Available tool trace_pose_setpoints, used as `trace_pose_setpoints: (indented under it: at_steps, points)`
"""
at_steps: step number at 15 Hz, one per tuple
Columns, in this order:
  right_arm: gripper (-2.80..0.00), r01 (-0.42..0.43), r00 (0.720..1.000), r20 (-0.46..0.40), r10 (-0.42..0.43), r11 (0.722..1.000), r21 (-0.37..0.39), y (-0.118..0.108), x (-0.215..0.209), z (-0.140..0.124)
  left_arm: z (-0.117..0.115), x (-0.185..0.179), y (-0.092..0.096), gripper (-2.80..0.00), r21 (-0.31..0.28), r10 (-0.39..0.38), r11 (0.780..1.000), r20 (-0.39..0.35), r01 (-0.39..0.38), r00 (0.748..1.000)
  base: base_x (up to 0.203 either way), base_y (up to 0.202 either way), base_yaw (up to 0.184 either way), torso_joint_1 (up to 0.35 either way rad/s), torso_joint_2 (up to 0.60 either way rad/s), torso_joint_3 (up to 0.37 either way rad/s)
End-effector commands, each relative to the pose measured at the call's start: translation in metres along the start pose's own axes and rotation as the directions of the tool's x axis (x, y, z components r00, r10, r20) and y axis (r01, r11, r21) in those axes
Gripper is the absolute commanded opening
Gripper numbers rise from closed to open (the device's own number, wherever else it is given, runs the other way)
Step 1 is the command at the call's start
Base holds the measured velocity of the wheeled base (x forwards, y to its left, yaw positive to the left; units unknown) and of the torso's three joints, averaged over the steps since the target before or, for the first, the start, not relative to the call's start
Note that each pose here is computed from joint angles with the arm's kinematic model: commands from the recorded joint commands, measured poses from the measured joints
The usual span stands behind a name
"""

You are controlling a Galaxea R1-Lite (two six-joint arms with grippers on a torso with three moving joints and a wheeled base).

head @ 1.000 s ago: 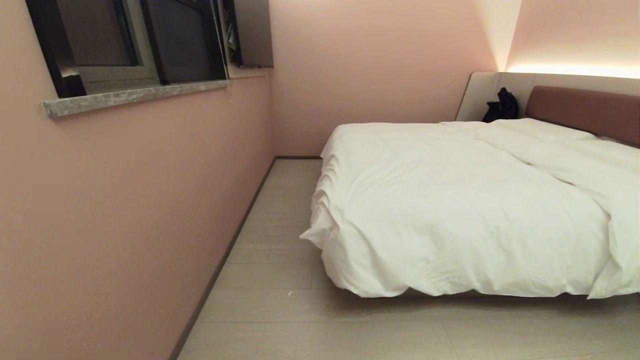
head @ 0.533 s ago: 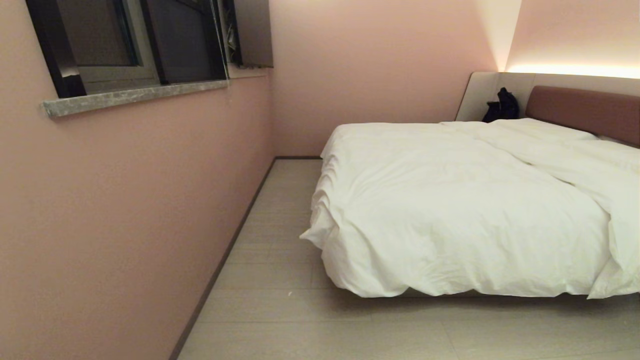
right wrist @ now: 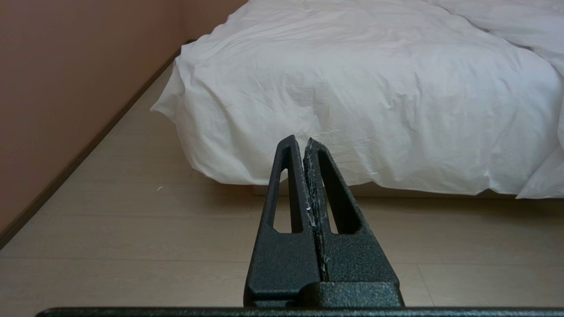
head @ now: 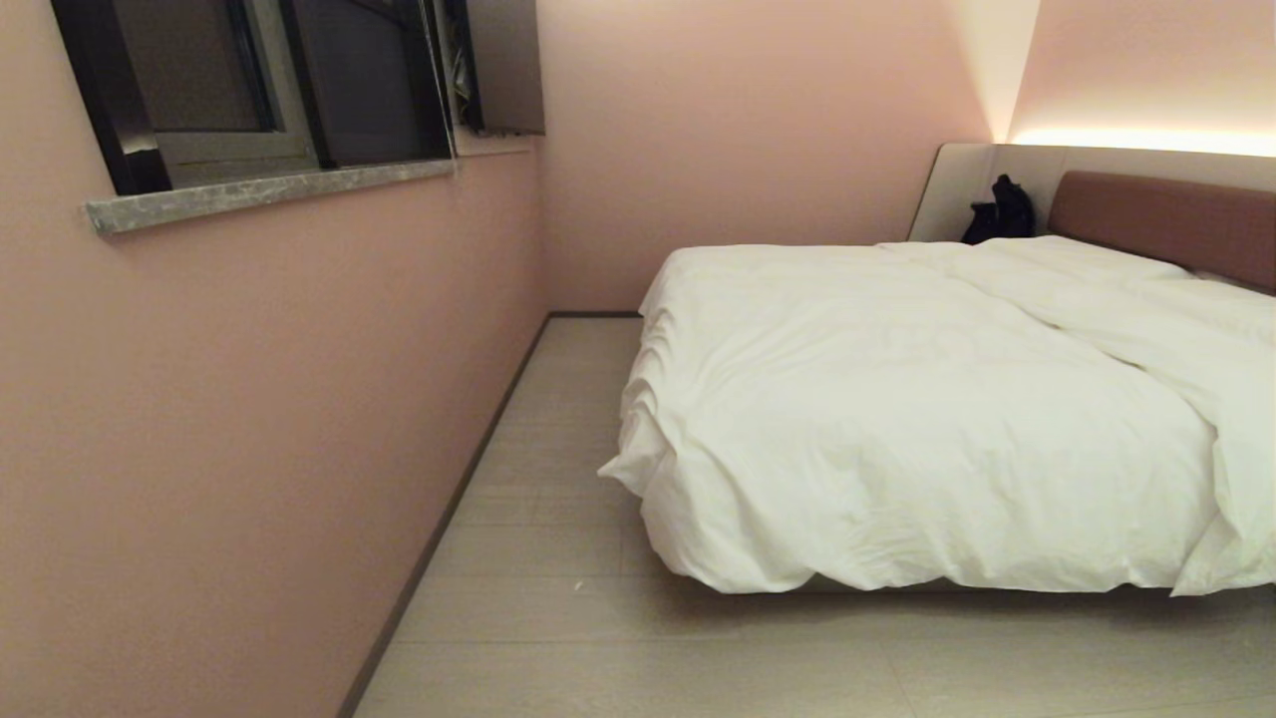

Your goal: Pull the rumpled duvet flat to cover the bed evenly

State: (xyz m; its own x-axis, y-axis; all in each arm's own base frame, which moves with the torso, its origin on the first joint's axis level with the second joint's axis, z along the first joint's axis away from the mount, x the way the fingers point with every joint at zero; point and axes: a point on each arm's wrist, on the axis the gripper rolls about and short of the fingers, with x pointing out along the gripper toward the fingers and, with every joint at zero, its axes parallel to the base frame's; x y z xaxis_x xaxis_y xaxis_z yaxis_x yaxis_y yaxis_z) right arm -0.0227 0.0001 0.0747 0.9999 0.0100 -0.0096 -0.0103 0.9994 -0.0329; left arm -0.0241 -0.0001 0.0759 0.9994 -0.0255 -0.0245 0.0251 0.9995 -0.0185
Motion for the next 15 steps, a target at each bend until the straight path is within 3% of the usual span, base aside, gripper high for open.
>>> trace_pose_setpoints:
  at_steps: [1, 15]
  points:
    - [-2.80, -0.002, 1.000, 0.000, 0.002, 1.000, -0.002, 0.0000, 0.0000, 0.0000, 0.0000, 0.0000, 0.0000, -2.80, 0.000, -0.001, 1.000, 0.000, 0.001, 1.000, 0.000, 0.000, 0.000, 0.000, 0.00, 0.000]
    - [-2.80, -0.002, 1.000, 0.002, 0.002, 1.000, 0.000, 0.0000, 0.0000, 0.0002, 0.0000, 0.0000, 0.0000, -2.80, 0.000, -0.001, 1.000, 0.000, 0.001, 1.000, 0.000, 0.000, 0.000, 0.000, 0.00, 0.000]
